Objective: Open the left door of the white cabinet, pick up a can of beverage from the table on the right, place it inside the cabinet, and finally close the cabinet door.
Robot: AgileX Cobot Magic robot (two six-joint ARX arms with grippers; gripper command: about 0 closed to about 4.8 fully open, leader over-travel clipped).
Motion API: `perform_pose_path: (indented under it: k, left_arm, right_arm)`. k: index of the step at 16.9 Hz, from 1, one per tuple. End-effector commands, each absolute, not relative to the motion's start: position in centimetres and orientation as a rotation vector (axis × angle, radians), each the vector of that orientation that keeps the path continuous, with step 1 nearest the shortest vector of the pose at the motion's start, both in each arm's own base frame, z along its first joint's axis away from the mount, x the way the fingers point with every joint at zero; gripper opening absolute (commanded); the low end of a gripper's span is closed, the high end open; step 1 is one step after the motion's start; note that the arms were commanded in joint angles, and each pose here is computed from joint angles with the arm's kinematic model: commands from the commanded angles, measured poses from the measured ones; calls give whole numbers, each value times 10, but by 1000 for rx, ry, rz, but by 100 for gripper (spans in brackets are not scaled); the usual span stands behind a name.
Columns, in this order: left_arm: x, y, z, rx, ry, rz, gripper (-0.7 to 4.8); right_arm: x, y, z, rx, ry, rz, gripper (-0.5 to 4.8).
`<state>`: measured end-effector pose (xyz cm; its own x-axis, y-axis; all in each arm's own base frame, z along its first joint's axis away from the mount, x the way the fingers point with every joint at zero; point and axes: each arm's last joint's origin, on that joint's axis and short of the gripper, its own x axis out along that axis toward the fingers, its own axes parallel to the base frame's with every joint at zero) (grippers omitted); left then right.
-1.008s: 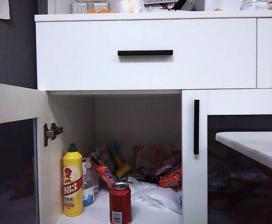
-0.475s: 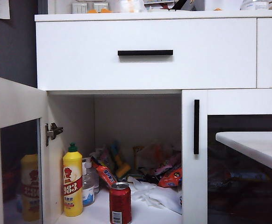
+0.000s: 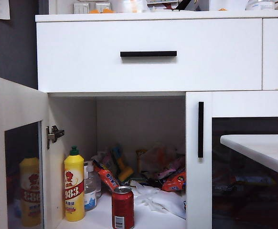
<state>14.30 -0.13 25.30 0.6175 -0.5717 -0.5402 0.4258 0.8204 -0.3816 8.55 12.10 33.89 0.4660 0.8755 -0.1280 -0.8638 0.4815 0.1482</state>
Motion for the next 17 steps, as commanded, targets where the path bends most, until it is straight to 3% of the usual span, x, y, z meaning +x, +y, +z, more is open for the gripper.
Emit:
perform_pose_path:
  k: [1,7,13,17]
  left_arm:
    - [145,-1,251,-219,678,-577,-6]
    - [161,-8,240,-260,688,-645,-6]
    - [183,-55,232,-141,691,-753,-6]
    - [197,-73,237,-114,557,-809,-6]
  right_arm:
    - [85,121,343,72,170,1071,453]
    - [85,121,343,72,171,1067,453]
    - [85,120,342,68,180,1062,453]
    - [85,120,336,45,236,1056,453]
